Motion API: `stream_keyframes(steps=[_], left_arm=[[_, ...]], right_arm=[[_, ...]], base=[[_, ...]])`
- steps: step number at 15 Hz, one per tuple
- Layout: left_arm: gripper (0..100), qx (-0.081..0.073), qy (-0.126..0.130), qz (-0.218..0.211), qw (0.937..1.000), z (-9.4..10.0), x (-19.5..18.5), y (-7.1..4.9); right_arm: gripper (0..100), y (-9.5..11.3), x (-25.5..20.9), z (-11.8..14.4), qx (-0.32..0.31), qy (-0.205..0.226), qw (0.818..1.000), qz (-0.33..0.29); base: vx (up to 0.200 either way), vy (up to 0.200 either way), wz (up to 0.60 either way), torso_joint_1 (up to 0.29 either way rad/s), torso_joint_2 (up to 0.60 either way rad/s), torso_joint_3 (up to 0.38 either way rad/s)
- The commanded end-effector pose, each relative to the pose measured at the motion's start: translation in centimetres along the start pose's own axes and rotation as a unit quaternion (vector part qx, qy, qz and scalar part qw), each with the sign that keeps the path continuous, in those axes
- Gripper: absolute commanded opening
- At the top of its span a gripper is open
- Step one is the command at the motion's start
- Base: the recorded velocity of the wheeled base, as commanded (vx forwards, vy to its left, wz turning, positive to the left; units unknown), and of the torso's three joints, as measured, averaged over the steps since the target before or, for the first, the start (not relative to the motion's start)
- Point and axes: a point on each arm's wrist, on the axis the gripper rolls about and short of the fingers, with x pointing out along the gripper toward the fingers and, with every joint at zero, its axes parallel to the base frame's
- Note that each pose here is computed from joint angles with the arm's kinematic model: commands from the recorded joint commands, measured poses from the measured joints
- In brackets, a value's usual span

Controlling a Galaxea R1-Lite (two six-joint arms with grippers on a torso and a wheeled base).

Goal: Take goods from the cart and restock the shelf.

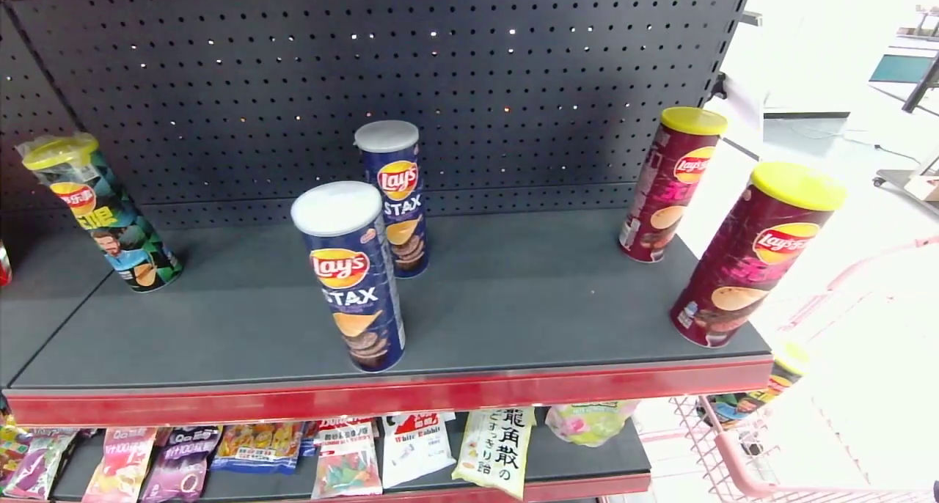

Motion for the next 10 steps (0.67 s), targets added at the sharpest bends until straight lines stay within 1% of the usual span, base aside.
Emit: stream_keyframes(steps=[1,3,6,7,8,9,10], left_arm=[[100,0.0,0.002,0.0,1.0,0.01,0.04,-0.01],[100,0.004,0.002,0.0,1.0,-0.03,0.06,-0.02],[100,0.004,0.002,0.0,1.0,-0.03,0.06,-0.02],[100,0.007,0.002,0.0,1.0,-0.03,0.06,-0.02],[100,0.008,0.002,0.0,1.0,-0.03,0.06,-0.02],[100,0.014,0.002,0.0,0.9999,-0.03,0.06,-0.02],[100,0.015,0.002,0.0,0.9999,-0.03,0.04,-0.02]], right_arm=[[100,0.01,0.03,-0.02,-0.001,0.001,1.0,0.0],[100,0.01,0.03,-0.02,-0.001,0.001,1.0,0.0],[100,0.01,0.03,-0.02,-0.001,0.001,1.0,0.0],[100,0.01,0.03,-0.02,-0.001,0.001,1.0,0.0],[100,0.01,0.03,-0.02,-0.001,0.001,1.0,0.0],[100,0.02,0.04,-0.06,-0.001,0.002,1.0,0.0],[100,0.02,0.04,-0.06,-0.002,0.002,1.0,0.0]], base=[[0.0,-0.2,0.0,0.007,0.0,0.002],[0.0,-0.2,0.0,0.005,0.0,0.002],[0.0,-0.2,0.0,-0.002,0.0,0.004],[0.0,-0.2,0.0,0.007,0.0,0.002],[0.0,0.0,0.0,0.0,0.0,0.0],[0.0,0.0,0.0,0.0,0.0,0.0],[0.0,0.0,0.0,0.0,0.0,0.0]])
